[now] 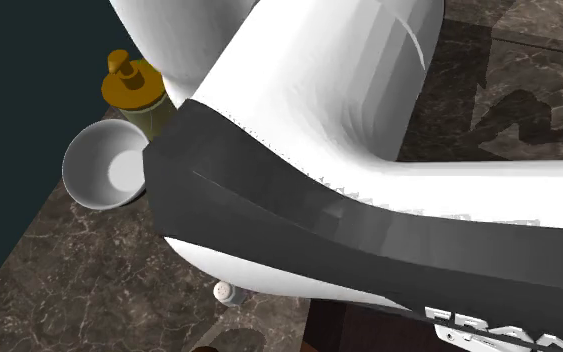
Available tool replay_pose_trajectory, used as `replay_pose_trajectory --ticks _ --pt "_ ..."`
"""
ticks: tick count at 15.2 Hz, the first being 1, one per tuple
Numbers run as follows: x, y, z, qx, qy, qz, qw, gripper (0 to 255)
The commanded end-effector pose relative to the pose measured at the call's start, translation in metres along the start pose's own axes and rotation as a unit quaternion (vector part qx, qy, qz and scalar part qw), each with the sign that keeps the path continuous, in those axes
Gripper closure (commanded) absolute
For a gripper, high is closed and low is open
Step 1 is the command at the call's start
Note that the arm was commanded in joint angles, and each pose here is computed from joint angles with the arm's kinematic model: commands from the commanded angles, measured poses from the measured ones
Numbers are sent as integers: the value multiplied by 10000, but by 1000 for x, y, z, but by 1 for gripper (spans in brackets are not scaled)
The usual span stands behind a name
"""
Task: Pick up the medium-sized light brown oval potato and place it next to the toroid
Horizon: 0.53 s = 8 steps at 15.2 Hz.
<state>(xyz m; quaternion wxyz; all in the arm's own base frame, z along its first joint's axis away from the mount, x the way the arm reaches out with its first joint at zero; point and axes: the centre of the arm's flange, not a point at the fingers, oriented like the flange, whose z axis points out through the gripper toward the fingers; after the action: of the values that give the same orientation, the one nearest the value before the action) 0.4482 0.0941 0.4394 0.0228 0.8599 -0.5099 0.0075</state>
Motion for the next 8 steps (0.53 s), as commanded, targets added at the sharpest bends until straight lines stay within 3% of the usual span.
replay_pose_trajectory --ticks 1,8 --pt "-17 -20 -2 1 -2 9 10000 255" --pt "-84 -84 -7 1 -2 9 10000 255"
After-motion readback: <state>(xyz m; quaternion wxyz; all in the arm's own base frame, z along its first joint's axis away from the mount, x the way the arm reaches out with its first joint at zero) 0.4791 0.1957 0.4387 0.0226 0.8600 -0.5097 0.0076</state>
